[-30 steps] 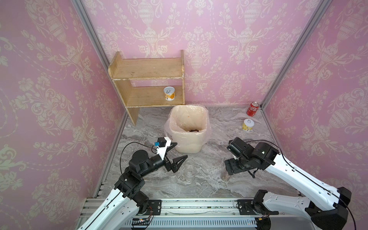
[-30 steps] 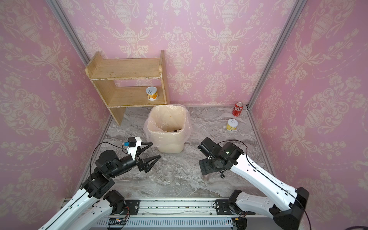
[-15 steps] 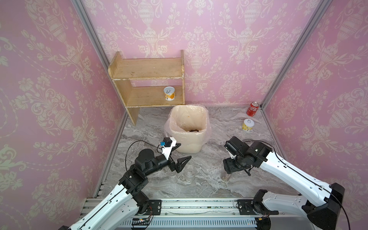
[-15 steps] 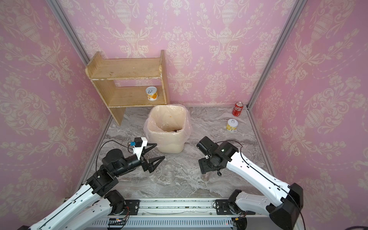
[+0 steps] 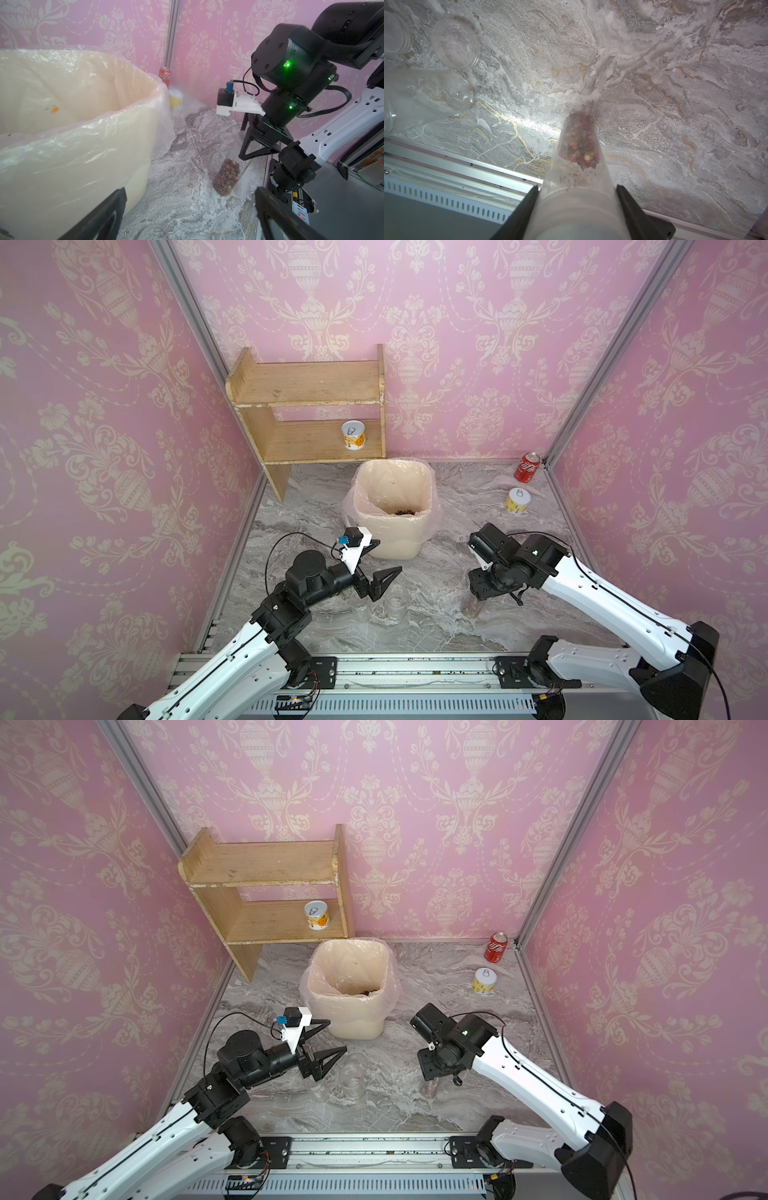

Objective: Empty the moldy dried flower tea in the jars
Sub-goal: Pick up the jar from the center of the board.

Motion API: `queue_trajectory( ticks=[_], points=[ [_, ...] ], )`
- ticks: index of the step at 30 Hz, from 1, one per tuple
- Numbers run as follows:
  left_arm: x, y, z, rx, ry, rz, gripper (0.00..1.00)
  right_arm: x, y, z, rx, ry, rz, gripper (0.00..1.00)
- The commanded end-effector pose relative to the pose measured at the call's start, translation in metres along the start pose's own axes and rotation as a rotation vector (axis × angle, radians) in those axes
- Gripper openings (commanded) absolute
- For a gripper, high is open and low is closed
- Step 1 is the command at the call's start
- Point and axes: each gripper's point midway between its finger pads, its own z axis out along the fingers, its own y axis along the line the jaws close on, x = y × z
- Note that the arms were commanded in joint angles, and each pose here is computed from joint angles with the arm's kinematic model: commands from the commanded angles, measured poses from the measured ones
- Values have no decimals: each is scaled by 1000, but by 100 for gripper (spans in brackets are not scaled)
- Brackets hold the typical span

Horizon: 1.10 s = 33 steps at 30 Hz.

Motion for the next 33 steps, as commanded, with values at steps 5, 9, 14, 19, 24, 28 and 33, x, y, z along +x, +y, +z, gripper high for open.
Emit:
queue_trajectory(
  ticks=[5,9,14,19,24,28,33],
  points=[
    [-3,-8,7,35,-26,68,99,-33,24,-49,-113,-90,-50,47],
    [-1,-20,16,83,-26,153,99,-48,46,-78,-224,-128,-87,44],
    [8,-41,32,155,-6,295,99,-65,65,-108,-307,-153,-140,43],
    [17,-46,50,176,32,371,99,-79,86,-135,-405,-176,-184,42],
    [17,-44,59,174,20,428,99,-90,102,-153,-483,-210,-210,42],
    [18,-44,61,175,25,456,99,-95,113,-161,-545,-227,-216,42],
    [15,-43,63,169,8,464,99,-101,125,-164,-605,-233,-211,42]
  ],
)
